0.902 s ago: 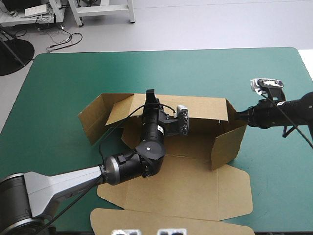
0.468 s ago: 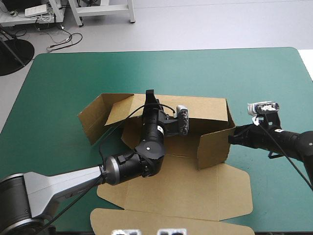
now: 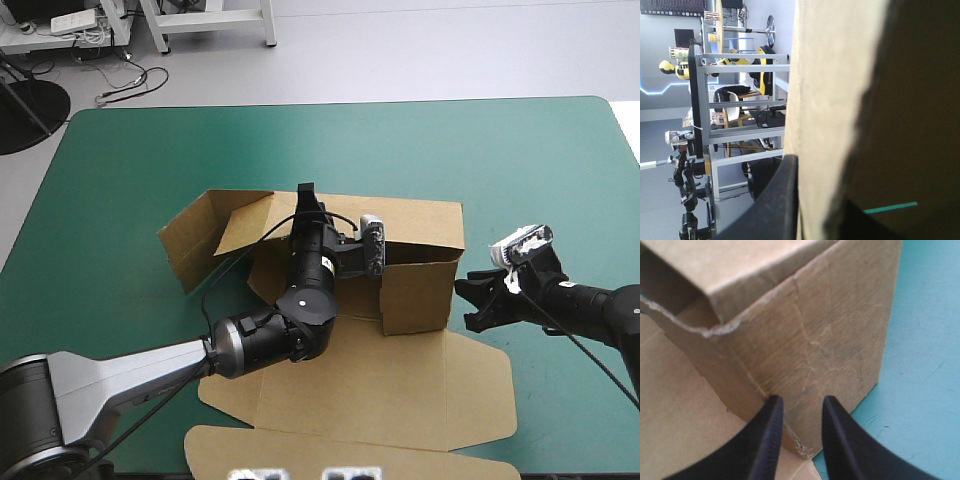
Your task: Fold the box
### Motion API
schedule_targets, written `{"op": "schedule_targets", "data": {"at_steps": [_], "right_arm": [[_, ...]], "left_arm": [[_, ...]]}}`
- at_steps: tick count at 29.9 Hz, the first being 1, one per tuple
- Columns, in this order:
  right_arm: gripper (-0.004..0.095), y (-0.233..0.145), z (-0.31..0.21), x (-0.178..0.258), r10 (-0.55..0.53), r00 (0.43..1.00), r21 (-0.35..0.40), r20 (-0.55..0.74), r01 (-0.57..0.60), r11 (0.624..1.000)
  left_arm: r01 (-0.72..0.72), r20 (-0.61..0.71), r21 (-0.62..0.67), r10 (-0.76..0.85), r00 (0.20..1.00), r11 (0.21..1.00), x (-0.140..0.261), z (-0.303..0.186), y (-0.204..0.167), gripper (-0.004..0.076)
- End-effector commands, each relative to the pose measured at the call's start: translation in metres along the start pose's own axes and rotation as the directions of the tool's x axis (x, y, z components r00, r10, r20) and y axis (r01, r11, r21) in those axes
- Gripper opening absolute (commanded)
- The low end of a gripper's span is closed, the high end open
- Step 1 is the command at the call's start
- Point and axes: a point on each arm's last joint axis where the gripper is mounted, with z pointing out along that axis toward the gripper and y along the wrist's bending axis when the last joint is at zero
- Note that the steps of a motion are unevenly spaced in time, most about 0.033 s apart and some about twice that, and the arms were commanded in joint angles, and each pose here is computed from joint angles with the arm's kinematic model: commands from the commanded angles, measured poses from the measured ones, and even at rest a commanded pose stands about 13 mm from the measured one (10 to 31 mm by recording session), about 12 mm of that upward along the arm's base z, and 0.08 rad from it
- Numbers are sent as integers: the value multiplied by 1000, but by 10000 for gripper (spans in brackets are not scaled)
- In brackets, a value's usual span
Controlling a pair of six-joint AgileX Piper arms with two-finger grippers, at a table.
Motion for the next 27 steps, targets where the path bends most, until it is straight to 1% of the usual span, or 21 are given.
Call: {"op": "schedule_targets", "data": {"at_steps": [1, 3, 5, 6, 9, 10, 13, 17, 19, 21, 22, 24, 26, 27], "right_arm": [[390, 12, -8, -9, -105, 993, -74, 45, 108, 991], [390, 14, -8, -9, -120, 992, -96, 41, 124, 988], [390, 14, -8, -8, -131, 991, -99, 40, 135, 986], [390, 13, -8, -9, -131, 990, -85, 43, 134, 987], [390, 5, -7, -12, -128, 990, -5, 63, 128, 992], [390, 4, -7, -13, -117, 990, 12, 77, 117, 993], [390, 1, -2, -14, -59, 992, -2, 112, 59, 998], [389, -5, 4, -12, 28, 985, 19, 169, -31, 999], [390, -6, 6, -10, 41, 980, 15, 193, -45, 999], [389, -6, 8, -10, 31, 979, 10, 202, -33, 999], [383, -7, 7, -10, 28, 978, 19, 206, -33, 999], [332, -10, 7, -11, 26, 977, 56, 209, -39, 998], [239, -13, 7, -11, 33, 975, 83, 219, -52, 995], [166, -14, 7, -12, 36, 974, 93, 223, -58, 994]], "left_arm": [[55, 37, -23, -54, 998, 998, 0, -13, 16, -10], [55, 37, -23, -54, 998, 998, 0, -13, 16, -10], [55, 38, -23, -54, 998, 998, 0, -13, 16, -10], [55, 38, -23, -54, 998, 998, 0, -13, 16, -10], [55, 46, -20, -54, 997, 998, -1, -13, 16, -10], [55, 50, -18, -54, 997, 998, -1, -13, 16, -9], [58, 69, -7, -57, 996, 998, -3, -13, 15, -10], [63, 69, 1, -63, 996, 998, -3, -13, 14, -10], [64, 71, 3, -64, 995, 998, -3, -13, 14, -10], [64, 80, 6, -64, 995, 998, -4, -13, 14, -10], [65, 82, 8, -65, 994, 998, -4, -13, 14, -10], [66, 87, 11, -67, 994, 998, -5, -13, 13, -10], [67, 92, 14, -68, 993, 998, -5, -13, 13, -10], [67, 92, 15, -68, 993, 998, -5, -13, 13, -10]]}}
